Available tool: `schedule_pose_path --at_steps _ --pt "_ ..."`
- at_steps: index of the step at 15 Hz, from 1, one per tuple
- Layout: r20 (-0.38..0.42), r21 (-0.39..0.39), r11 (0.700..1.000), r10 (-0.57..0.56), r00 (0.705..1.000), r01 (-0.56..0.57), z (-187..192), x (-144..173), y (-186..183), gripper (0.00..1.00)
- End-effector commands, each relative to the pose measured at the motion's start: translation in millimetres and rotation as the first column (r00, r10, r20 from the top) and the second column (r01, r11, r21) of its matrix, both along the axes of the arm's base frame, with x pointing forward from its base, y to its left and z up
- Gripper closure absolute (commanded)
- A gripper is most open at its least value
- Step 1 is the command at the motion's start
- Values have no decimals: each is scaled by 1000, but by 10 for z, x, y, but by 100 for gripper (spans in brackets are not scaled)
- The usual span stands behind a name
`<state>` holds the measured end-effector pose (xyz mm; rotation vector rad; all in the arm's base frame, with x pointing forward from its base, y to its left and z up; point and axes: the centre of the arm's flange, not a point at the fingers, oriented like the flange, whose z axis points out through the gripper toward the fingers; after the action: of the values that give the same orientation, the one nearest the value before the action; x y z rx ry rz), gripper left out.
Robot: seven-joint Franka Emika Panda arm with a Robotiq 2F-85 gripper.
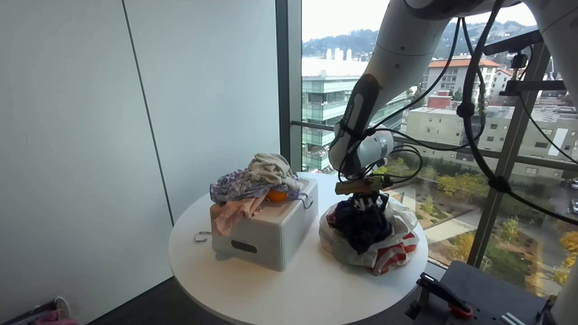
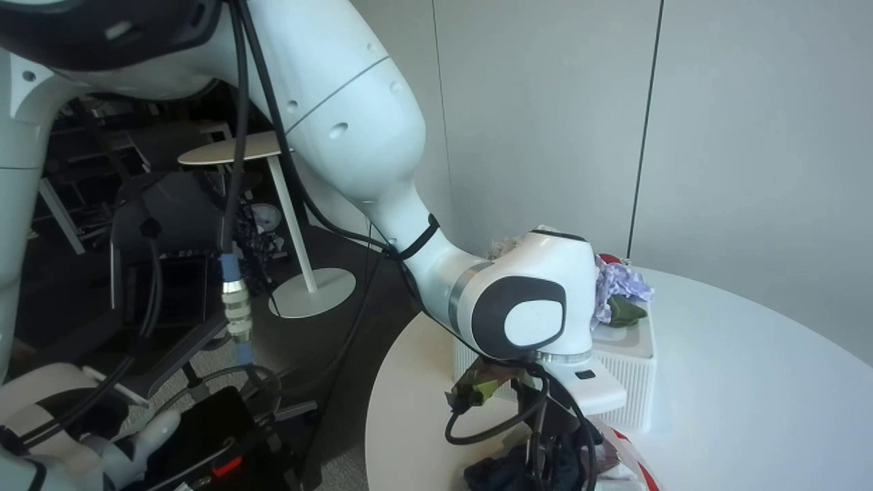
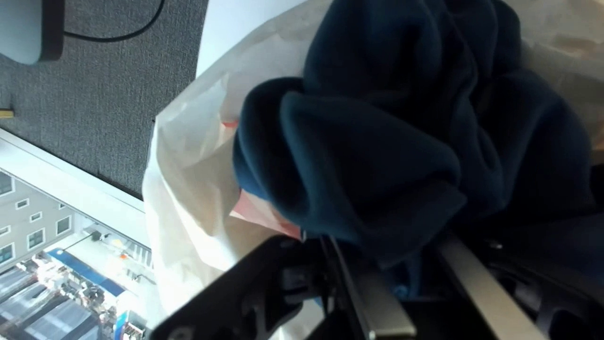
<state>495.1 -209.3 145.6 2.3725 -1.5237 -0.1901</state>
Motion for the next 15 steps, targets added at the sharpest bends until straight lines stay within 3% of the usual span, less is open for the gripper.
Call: schedule_pose_path --at_steps 1,7,11,15 --pt "17 -48 999 -11 1000 11 130 94 60 41" --pt "-2 -165 985 -40 999 39 415 -77 -81 0" --pt "93 -183 982 -32 995 49 890 -153 -99 0" --pt "230 -195 979 109 967 -64 1556 -99 224 0"
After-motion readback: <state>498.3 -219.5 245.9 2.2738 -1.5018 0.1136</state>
